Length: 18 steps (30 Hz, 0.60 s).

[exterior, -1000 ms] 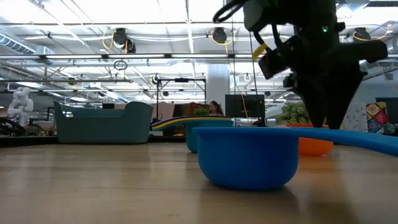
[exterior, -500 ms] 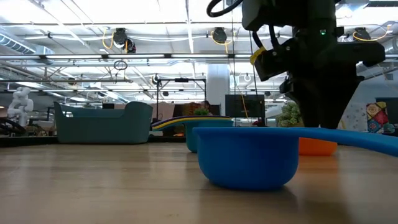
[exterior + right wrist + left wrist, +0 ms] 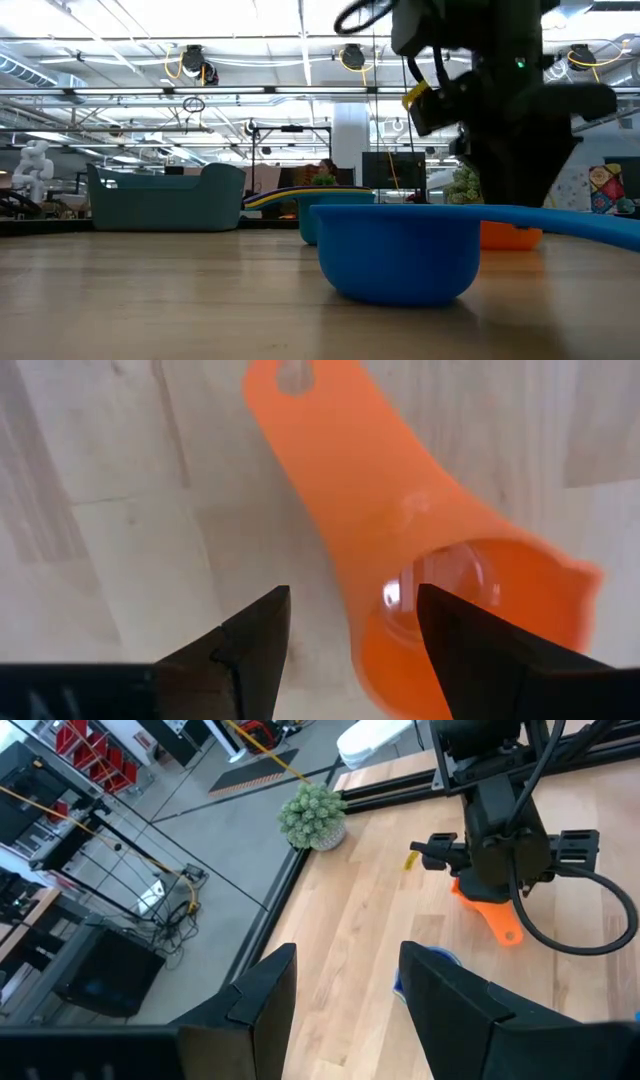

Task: Nest measuring cups in basket
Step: Stack the orange cup on top of the dark blue measuring cup

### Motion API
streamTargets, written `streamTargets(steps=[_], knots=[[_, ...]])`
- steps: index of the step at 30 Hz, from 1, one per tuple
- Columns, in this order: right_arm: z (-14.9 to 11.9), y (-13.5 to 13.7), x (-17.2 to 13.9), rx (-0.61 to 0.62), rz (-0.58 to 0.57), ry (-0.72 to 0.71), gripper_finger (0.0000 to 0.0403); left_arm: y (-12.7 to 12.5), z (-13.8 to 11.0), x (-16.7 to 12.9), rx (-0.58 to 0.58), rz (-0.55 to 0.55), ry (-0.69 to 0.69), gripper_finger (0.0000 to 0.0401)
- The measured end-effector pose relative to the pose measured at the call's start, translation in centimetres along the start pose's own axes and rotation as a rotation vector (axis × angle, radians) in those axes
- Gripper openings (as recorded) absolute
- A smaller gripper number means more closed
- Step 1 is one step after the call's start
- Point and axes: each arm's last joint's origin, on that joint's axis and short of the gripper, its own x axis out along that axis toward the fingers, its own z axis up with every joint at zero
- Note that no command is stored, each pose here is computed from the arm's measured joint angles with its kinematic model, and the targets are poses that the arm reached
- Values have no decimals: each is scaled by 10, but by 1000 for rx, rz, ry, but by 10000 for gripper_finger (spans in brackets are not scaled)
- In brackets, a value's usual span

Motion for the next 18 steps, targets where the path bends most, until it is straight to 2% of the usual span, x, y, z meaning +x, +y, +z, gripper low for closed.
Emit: streamTargets(steps=[8, 11, 15, 18], knots=[[-15, -6, 22, 39, -9, 34, 199, 0, 0, 0, -3, -1, -1, 182], [-15, -6, 22, 37, -10, 31, 148, 0, 0, 0, -6, -1, -2, 182], [-13, -5, 22, 6, -10, 18, 29, 0, 0, 0, -7, -1, -2, 182], [-11, -5, 20, 0, -11, 9, 9, 0, 0, 0, -7, -1, -2, 182]])
